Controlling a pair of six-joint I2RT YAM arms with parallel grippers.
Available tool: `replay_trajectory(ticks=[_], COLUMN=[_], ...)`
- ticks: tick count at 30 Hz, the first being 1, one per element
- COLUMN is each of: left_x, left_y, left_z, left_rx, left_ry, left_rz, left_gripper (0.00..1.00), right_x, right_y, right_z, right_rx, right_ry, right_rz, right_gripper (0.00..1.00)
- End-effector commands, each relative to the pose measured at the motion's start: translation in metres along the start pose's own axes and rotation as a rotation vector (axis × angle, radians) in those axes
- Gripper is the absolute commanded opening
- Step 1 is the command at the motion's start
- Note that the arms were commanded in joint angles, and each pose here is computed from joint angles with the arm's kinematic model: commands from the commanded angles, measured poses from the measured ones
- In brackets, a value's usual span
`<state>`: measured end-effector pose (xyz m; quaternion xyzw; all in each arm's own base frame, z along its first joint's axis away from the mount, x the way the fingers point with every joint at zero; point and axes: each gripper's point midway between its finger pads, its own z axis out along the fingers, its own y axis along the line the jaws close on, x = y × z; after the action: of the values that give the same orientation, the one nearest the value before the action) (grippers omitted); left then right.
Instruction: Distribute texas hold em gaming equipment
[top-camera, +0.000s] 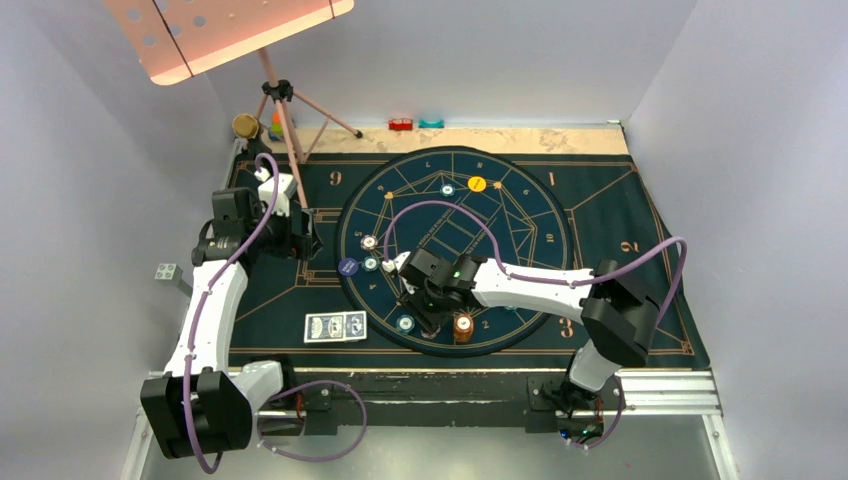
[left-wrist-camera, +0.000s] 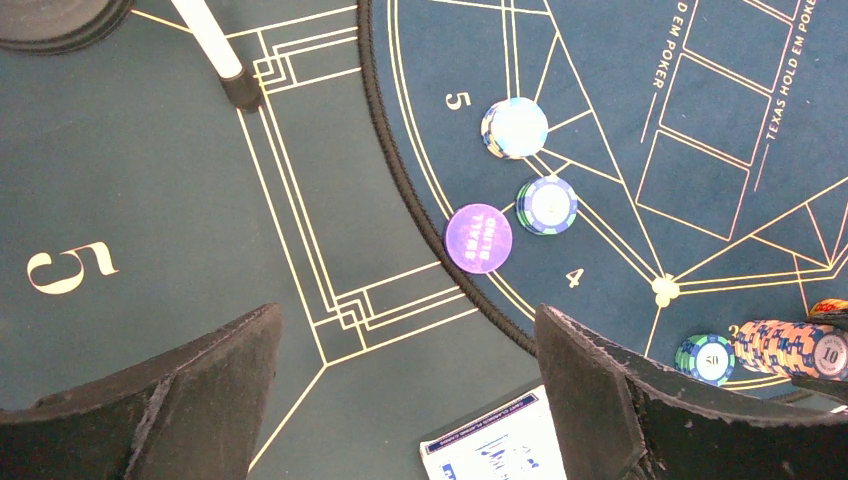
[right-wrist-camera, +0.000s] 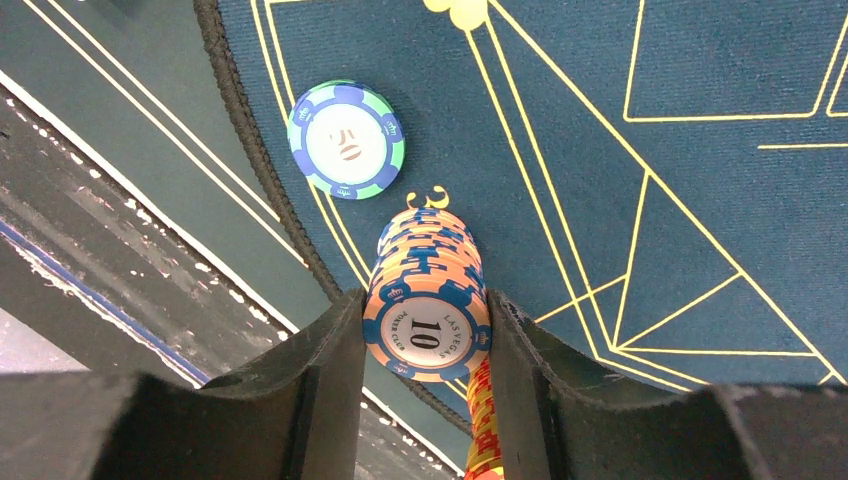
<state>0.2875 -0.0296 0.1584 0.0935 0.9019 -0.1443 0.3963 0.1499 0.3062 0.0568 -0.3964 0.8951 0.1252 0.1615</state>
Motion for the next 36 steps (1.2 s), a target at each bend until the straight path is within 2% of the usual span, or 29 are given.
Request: replay_trajectory(ticks=[1,7,11,15,18,23,27,31,36], left_x=[-0.011,-0.011,-0.011,-0.011,-0.011,-0.011,-0.010,-0.010,-0.011], left_y=[-0.001,-0.001,-0.002,-0.002,-0.002,-0.002,-0.002,-0.002,-0.002], left_z=[-0.005,-0.006,-0.006,-0.006,-0.006,-0.006,-0.005,-0.005,-0.005], left_rx=[0.003,0.005,0.009,0.009,0.009,0.012,0.012,0.013,0.012], left_ry=[-0.046,-0.048,-0.049,-0.049,-0.049,-0.050,-0.047,-0.047,-0.049], left_rz=[0.030,0.031,0.031,0.031,0.033,0.032,0.033,0.034,0.038], left_gripper=[1.00,1.00,1.00,1.00,1.00,1.00,1.00,1.00,1.00], right_x=[-0.003,-0.014,-0.045,-0.077,-0.097,-0.125,-0.146,-0.165,-0.182], right_y=[0.004,0.002,-0.001,-0.024,-0.055,-0.138,-0.210,-0.258,-0.290], right_z=[-0.002,-0.012,-0.037,-0.064,-0.080,-0.094,-0.092,-0.061,-0.031], right_rx=[-0.013,0.000,-0.007,0.011,0.050,0.223,0.314,0.411,0.420], right_ry=[-0.014,-0.052,-0.153,-0.239,-0.297,-0.366,-0.403,-0.346,-0.328], right_rz=[-0.006,0.009,0.049,0.138,0.227,0.428,0.587,0.612,0.664], right_gripper=[0.24,0.00,0.00,0.00,0.00,0.00,0.00,0.00,0.00])
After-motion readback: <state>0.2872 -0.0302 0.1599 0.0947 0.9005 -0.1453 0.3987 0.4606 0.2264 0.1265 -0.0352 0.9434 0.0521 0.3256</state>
